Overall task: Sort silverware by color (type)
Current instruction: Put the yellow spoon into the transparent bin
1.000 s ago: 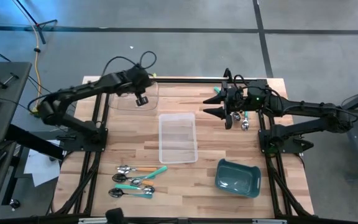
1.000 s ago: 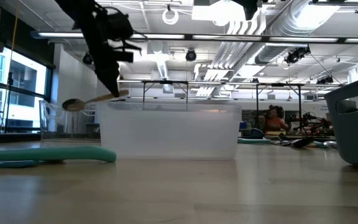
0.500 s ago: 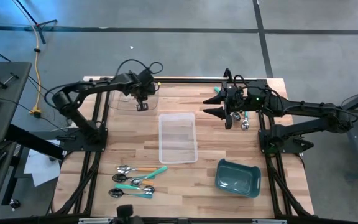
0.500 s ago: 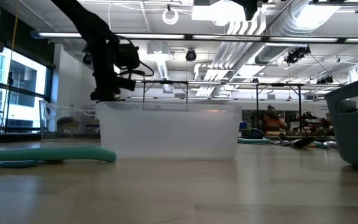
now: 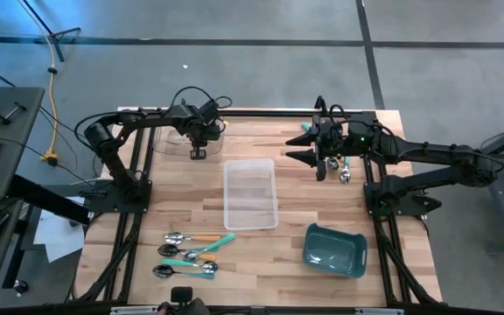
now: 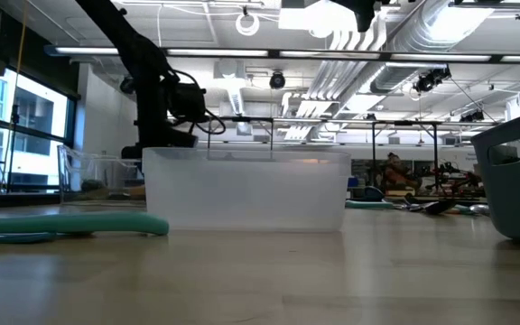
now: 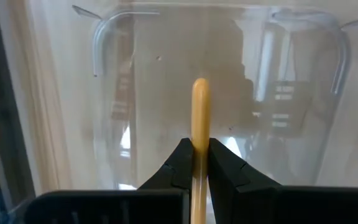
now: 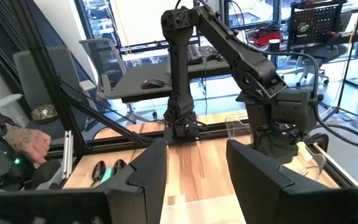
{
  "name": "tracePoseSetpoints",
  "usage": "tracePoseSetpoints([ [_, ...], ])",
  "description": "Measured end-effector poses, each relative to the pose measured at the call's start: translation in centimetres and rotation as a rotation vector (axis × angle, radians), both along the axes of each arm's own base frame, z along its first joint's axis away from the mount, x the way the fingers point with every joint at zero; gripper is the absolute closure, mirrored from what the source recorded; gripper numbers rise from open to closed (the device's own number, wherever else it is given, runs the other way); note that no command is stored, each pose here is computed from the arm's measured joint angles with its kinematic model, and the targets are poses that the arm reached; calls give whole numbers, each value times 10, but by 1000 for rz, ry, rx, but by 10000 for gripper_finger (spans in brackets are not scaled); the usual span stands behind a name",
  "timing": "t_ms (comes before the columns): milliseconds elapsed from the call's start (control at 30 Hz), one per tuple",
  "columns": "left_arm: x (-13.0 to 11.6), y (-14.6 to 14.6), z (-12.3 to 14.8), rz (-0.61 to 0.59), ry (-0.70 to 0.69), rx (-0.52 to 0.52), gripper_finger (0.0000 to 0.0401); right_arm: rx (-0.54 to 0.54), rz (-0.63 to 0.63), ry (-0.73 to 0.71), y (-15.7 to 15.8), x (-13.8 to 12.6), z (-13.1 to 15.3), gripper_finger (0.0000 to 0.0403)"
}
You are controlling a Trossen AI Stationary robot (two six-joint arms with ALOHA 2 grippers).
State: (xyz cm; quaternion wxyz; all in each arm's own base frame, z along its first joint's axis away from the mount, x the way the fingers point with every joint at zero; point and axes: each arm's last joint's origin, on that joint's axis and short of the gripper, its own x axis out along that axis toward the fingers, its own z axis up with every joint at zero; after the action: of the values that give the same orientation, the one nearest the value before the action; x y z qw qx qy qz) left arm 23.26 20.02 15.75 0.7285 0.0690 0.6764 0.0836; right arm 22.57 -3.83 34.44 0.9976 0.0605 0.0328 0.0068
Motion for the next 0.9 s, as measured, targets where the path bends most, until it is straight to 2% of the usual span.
tracePoseSetpoints([
  [533, -2, -1, -2, -1, 28, -9, 360, 0, 0, 0, 0, 0, 0, 251],
  [900, -3, -1, -2, -16, 53, -6, 287, 0, 0, 0, 0, 0, 0, 251],
])
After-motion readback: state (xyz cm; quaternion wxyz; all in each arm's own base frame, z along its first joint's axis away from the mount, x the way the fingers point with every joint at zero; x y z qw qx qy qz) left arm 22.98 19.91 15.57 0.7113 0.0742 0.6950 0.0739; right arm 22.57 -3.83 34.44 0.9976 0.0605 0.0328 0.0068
